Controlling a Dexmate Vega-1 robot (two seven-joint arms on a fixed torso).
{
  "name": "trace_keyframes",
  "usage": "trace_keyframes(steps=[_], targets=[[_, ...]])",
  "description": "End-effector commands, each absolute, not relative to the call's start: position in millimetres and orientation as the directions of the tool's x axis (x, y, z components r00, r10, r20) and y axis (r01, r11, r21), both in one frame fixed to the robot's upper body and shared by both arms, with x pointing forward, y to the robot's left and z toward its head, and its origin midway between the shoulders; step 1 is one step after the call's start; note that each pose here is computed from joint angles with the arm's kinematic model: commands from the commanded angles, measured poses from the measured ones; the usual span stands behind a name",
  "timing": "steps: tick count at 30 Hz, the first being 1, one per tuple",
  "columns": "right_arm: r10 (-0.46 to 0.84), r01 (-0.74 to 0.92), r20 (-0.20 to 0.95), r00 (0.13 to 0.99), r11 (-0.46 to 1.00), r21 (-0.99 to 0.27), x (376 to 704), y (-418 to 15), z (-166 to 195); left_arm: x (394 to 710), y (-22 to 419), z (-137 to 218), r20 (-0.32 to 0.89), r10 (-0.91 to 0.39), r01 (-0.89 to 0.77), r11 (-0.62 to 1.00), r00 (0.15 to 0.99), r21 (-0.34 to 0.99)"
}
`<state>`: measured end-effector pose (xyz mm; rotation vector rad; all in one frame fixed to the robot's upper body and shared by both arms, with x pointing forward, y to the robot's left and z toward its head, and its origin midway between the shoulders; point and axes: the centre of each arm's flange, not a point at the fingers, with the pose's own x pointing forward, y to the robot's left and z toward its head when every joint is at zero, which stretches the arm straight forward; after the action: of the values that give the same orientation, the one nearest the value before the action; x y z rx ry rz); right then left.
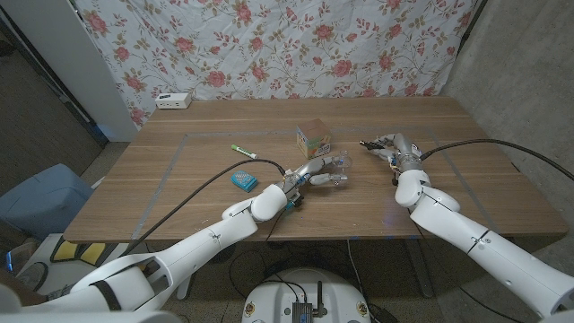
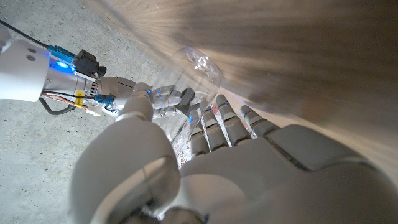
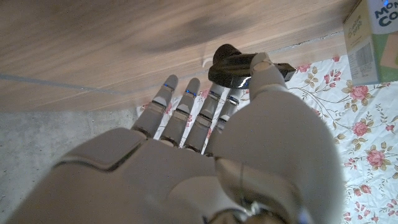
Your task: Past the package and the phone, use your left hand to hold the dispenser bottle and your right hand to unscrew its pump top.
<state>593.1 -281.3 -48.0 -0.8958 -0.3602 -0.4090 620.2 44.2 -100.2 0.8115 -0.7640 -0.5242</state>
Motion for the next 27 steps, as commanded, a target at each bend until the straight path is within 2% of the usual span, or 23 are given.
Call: trace_keyframes(steps=[1,27], targets=[[-0.156,0.438,0.433,0.888,0.575,-0.691,592.0,-282.3,-51.1,621.5,44.8,-106.6,0.39,-0.675,0.132,0.584,0.626,0.801],[-0.149,0.437,0.437,0.887,0.578,-0.689,586.7,-279.9,-47.9,629.7,50.2,-114.2,0.352,-0.689,0.157,0.56,0.634,0.814]])
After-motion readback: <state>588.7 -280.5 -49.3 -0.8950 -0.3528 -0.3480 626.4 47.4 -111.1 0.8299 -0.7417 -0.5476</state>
